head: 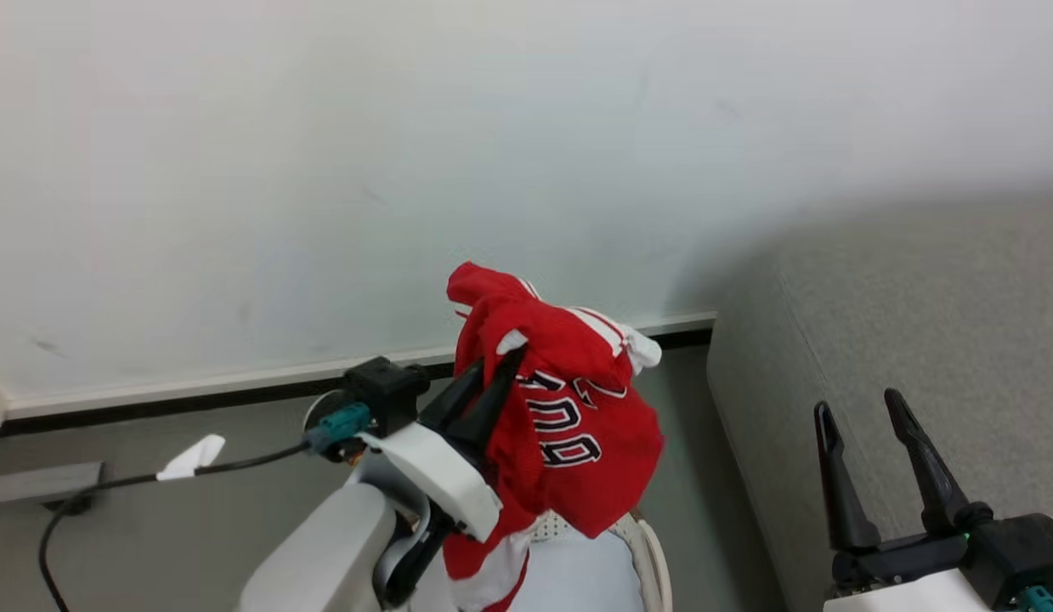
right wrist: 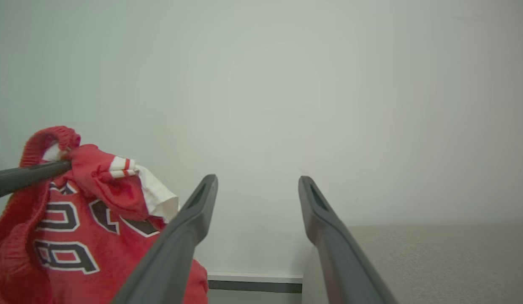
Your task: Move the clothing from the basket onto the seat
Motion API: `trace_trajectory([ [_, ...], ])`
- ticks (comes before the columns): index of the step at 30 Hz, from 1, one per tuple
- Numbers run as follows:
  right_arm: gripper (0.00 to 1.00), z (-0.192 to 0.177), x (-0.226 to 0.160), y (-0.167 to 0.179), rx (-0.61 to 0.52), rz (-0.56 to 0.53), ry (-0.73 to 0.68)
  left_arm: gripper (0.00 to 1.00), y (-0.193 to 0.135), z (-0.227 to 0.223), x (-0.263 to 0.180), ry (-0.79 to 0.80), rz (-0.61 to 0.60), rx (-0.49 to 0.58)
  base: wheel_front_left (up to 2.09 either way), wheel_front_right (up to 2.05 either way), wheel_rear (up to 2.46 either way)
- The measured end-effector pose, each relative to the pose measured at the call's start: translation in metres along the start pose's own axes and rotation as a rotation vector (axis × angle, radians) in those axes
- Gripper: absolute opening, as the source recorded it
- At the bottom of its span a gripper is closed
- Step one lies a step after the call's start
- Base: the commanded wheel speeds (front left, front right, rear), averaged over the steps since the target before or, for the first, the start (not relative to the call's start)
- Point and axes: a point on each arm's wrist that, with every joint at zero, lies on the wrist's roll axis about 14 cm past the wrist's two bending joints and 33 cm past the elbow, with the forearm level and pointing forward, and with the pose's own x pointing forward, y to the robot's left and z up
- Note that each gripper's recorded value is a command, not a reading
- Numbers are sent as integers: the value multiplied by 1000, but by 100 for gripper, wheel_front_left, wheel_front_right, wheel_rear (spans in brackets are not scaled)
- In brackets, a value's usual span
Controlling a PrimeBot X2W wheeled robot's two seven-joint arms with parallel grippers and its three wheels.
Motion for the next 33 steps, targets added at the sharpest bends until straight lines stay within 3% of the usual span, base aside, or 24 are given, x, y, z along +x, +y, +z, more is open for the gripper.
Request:
trace_trajectory([
  [7,100,9,-3,18,23,50,-28,0,0,57,0,-129,29,31,0,0,0],
  [19,100,2,-5,29,16,96,-2,0,0,60,2,-138,39,17,0,0,0],
  [33,100,-47,12,129,0,460,156,0,-14,54,3,-119,0,2,0,0,0],
])
